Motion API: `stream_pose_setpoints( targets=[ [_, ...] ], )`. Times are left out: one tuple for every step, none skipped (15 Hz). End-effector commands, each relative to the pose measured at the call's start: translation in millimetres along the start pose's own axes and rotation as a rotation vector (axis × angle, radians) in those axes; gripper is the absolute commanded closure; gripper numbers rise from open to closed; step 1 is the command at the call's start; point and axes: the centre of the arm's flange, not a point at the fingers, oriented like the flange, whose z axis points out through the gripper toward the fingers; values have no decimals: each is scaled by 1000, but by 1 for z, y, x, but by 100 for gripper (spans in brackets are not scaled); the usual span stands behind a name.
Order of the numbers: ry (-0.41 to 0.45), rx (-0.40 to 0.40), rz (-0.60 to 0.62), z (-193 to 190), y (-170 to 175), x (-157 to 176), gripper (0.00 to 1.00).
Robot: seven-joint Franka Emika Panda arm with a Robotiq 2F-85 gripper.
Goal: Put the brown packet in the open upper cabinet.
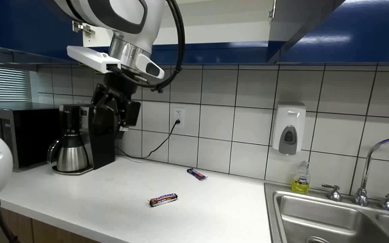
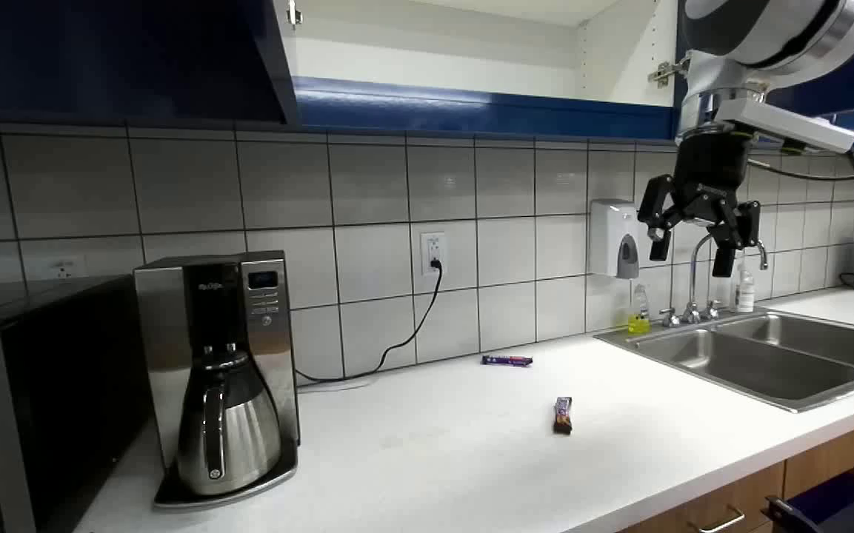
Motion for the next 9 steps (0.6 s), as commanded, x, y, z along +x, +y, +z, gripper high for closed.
stream_pose_setpoints(
  targets=[
    [0, 0, 0, 0, 0, 0, 0],
    [0, 0, 0, 0, 0, 0, 0],
    [-3, -23, -1, -1, -1, 0, 0],
    [12, -53, 17, -4, -2, 0, 0],
    [23, -80, 25, -5, -3, 0, 0],
    [35, -105, 32, -7, -5, 1, 0],
    [45, -122, 38, -9, -7, 1, 0],
    [57, -133, 41, -10, -11, 3, 0],
    [72, -144, 47, -11, -14, 4, 0]
  ],
)
